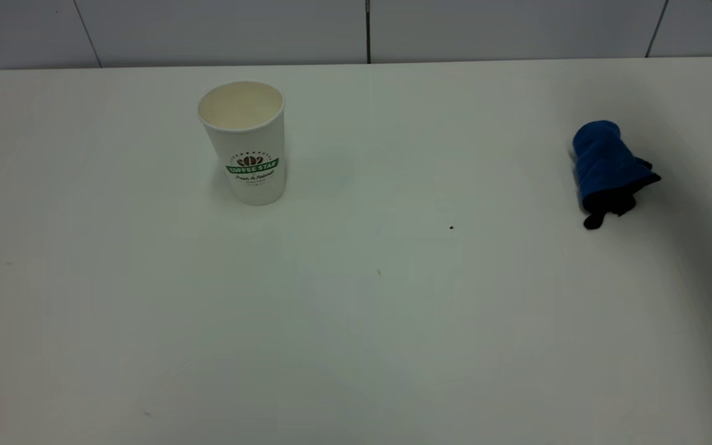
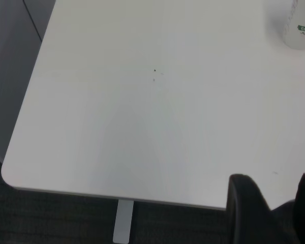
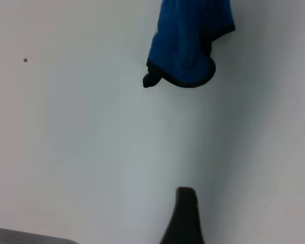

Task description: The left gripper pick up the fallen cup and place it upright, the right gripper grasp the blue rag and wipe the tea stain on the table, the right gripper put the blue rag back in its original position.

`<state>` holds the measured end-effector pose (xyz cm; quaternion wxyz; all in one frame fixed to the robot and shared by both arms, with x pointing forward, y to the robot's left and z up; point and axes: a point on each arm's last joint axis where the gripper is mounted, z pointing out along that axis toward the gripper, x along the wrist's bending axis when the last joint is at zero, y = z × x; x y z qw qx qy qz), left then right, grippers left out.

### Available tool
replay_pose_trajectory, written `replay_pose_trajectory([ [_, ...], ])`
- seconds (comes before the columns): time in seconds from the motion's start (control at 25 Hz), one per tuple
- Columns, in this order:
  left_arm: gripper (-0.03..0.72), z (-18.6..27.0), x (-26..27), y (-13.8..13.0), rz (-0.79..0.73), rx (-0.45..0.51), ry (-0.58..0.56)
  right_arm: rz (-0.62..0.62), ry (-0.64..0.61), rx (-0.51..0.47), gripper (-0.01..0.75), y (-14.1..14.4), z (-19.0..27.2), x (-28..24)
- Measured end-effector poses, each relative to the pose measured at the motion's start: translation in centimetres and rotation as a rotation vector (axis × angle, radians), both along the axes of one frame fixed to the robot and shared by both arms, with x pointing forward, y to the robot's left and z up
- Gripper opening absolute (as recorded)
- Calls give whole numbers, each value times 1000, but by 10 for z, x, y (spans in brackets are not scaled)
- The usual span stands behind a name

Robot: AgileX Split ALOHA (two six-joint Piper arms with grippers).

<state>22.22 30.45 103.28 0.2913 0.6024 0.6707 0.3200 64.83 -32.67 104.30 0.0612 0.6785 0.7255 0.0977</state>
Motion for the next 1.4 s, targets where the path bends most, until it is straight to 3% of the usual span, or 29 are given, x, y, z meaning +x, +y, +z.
replay_pose_trajectory([
  [0.28,265,0,0,0,0,0,0,-43,-97,10,726,8,64,-85],
  [0.44,265,0,0,0,0,0,0,-46,-113,16,716,14,73,-151],
  [0.76,265,0,0,0,0,0,0,-47,-185,14,688,24,55,-269],
  [0.96,265,0,0,0,0,0,0,-60,-338,12,646,29,40,-325],
  [1.2,265,0,0,0,0,0,0,-76,-478,12,626,32,7,-362],
  [1.4,265,0,0,0,0,0,0,-73,-605,8,626,35,5,-385],
])
